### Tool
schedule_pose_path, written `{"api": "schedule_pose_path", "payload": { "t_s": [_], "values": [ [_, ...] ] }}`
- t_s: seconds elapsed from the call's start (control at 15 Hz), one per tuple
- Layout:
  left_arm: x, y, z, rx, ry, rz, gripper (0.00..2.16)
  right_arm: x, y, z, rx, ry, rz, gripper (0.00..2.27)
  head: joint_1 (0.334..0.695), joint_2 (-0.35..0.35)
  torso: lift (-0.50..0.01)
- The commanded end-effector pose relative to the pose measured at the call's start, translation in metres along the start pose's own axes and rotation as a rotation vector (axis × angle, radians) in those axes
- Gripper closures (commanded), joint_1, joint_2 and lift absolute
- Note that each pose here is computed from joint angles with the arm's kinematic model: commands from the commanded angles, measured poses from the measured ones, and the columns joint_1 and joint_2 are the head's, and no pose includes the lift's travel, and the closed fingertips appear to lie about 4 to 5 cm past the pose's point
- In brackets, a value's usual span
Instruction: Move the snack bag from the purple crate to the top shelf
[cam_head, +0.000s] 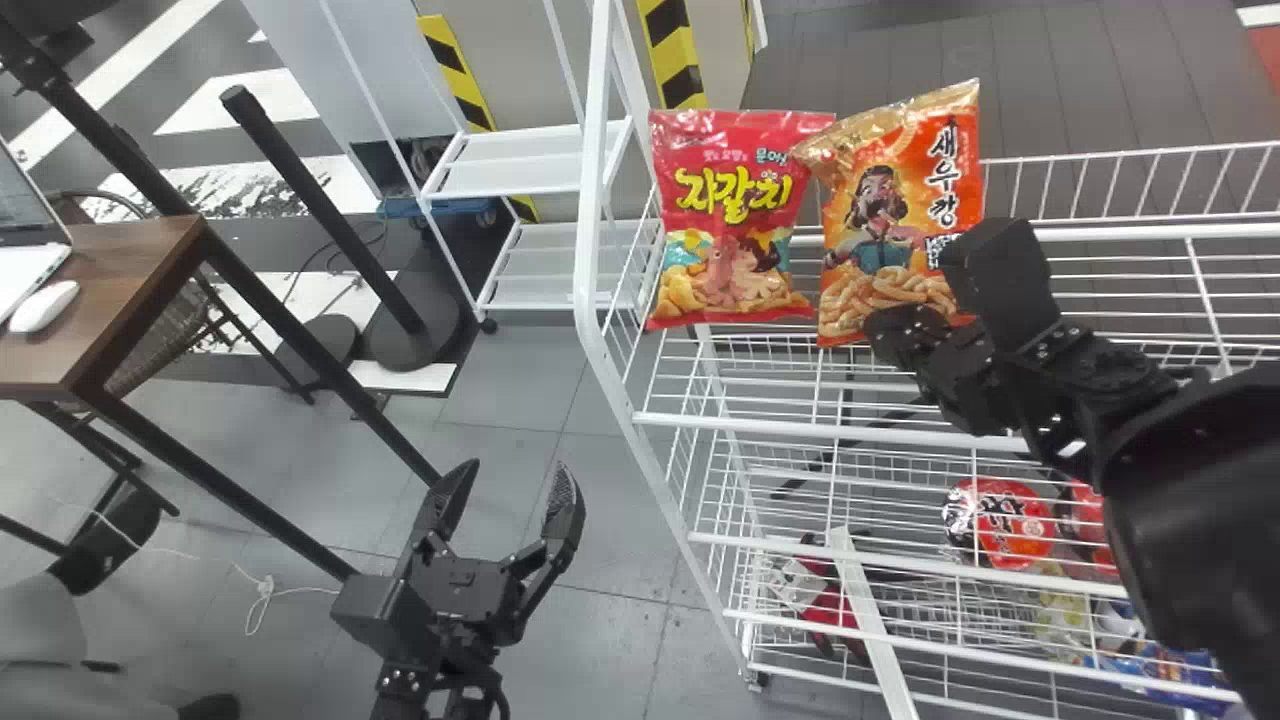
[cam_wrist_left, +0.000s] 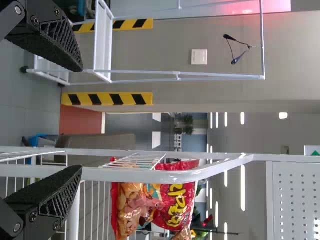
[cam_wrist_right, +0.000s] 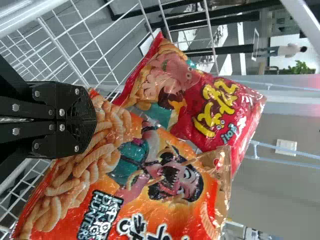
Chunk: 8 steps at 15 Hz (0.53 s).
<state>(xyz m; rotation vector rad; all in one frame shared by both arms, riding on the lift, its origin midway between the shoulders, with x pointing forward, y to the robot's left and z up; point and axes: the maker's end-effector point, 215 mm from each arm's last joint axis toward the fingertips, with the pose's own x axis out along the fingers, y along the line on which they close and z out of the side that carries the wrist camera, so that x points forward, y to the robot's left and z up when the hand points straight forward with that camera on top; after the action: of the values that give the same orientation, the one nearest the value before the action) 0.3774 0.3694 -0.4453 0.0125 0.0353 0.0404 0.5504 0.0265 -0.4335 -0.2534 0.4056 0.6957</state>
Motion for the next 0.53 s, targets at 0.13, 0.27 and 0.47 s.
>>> {"api": "schedule_pose_path", "payload": {
  "t_s": [0.13, 0.27, 0.47],
  "values": [
    [0.0, 0.0, -0.001, 0.001, 0.003, 0.0, 0.13, 0.011, -0.007, -0.02, -0.012, 0.07, -0.002, 2.26, 0.695, 0.35, 0.0],
    [0.0, 0.0, -0.001, 0.001, 0.004, 0.0, 0.13, 0.016, -0.014, -0.025, -0.016, 0.079, -0.009, 2.26, 0.695, 0.35, 0.0],
    [0.0, 0.0, -0.001, 0.002, 0.004, -0.001, 0.13, 0.022, -0.02, -0.018, -0.031, 0.048, -0.014, 2.26, 0.695, 0.35, 0.0]
  ]
}}
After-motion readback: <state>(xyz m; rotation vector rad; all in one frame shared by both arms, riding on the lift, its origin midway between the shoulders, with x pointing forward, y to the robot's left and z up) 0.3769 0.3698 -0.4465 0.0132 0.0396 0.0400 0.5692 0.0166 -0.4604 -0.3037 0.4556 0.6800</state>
